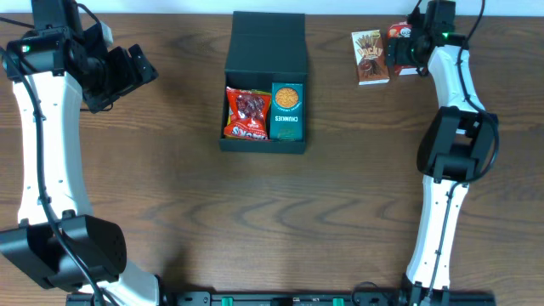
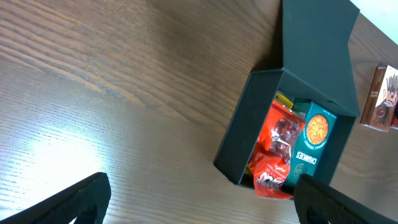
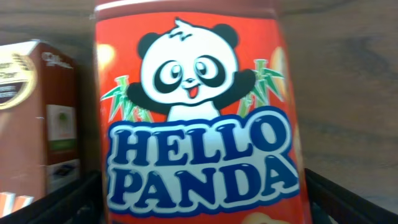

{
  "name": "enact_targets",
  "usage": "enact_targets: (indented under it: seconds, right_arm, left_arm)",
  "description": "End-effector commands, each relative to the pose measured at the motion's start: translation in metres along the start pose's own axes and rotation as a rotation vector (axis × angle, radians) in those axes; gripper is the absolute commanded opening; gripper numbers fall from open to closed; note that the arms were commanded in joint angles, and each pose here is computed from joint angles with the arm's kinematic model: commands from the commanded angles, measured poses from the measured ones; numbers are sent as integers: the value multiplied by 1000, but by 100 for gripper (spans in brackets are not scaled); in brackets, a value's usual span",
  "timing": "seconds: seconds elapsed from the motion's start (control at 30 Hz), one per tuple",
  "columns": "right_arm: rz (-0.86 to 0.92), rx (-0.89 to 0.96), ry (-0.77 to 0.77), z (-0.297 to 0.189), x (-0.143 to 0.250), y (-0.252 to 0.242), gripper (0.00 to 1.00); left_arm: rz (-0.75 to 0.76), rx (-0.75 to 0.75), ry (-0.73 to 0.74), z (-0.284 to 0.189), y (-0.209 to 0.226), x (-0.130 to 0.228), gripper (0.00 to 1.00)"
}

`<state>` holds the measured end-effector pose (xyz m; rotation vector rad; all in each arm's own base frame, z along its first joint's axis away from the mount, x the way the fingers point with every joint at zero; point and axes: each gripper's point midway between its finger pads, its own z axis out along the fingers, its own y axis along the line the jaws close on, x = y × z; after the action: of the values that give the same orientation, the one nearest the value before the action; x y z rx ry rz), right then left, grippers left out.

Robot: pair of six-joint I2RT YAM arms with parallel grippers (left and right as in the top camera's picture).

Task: Pack container
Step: 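Grasp the Hello Panda box with right gripper and lift it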

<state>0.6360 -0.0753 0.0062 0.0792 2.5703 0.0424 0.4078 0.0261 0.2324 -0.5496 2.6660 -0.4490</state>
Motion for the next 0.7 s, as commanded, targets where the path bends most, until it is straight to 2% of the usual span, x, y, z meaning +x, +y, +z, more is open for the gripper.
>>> enact_targets:
  seconds: [0.0,0.23,0.67]
  right_arm:
    - [25,-64,30,9,12,8,93]
    - [28,-64,52,9,17,8,81]
    - [33,-86,146,8,39,26,68]
  left_arm:
    - [1,-2,-34,-12,-2,-4,95]
    - [1,-2,-33,-12,-2,-4,95]
    - [7,-13,-30,-12,0,-3,95]
